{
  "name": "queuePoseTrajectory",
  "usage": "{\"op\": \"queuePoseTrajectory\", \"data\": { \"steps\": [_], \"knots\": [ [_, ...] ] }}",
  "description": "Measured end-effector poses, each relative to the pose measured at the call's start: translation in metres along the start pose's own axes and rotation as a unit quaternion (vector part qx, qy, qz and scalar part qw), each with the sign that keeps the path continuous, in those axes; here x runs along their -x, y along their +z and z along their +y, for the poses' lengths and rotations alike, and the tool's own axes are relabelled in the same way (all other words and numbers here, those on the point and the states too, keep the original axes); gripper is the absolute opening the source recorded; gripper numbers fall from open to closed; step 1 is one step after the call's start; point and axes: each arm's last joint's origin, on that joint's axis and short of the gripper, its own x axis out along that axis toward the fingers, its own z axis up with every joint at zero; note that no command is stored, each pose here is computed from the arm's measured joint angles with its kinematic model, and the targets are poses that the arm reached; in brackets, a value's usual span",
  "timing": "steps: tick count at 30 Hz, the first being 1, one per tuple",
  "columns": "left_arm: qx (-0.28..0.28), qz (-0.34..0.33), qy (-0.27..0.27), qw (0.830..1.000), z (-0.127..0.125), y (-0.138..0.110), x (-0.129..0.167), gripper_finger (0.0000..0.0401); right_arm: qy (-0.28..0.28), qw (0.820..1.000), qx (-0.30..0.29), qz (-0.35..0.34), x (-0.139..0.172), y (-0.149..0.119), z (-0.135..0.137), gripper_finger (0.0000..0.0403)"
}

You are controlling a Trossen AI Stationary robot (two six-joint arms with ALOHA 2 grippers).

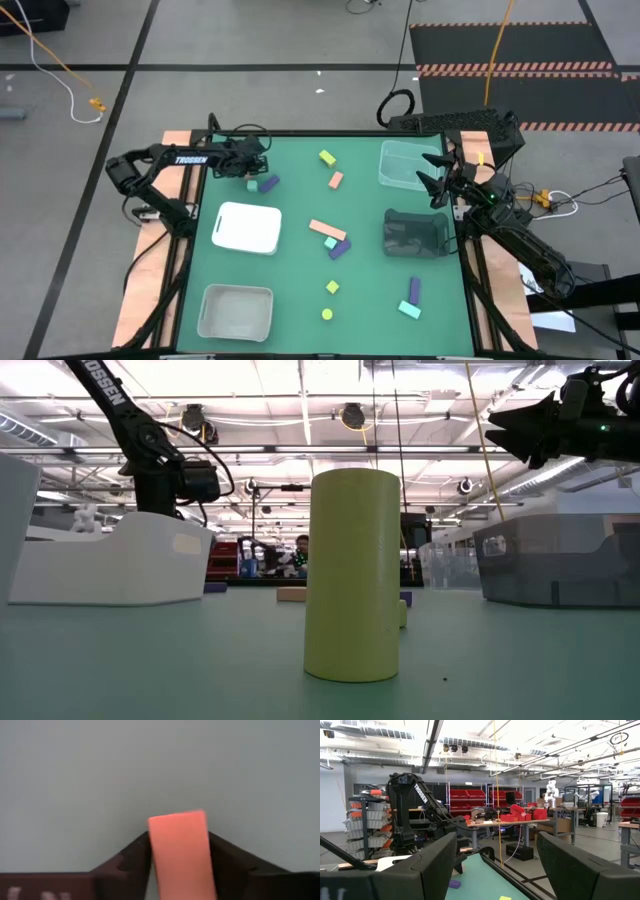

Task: Sort & place blocks by color
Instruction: Put the top left brown block into the white bin

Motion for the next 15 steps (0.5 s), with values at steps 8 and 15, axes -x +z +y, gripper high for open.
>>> {"op": "queuePoseTrajectory", "data": {
  "steps": [8, 15],
  "knots": [
    [-0.005, -0.029, -0.042, 0.999, -0.006, 0.006, 0.007, 0.0132, 0.0, 1.0, 0.0, 0.0, 0.0, 0.0, 0.0, 0.027],
    [-0.086, -0.145, -0.226, 0.959, -0.032, 0.023, 0.044, 0.0132, 0.0, 1.0, 0.0, 0.0, 0.0, 0.0, 0.0, 0.027]
  ]
}}
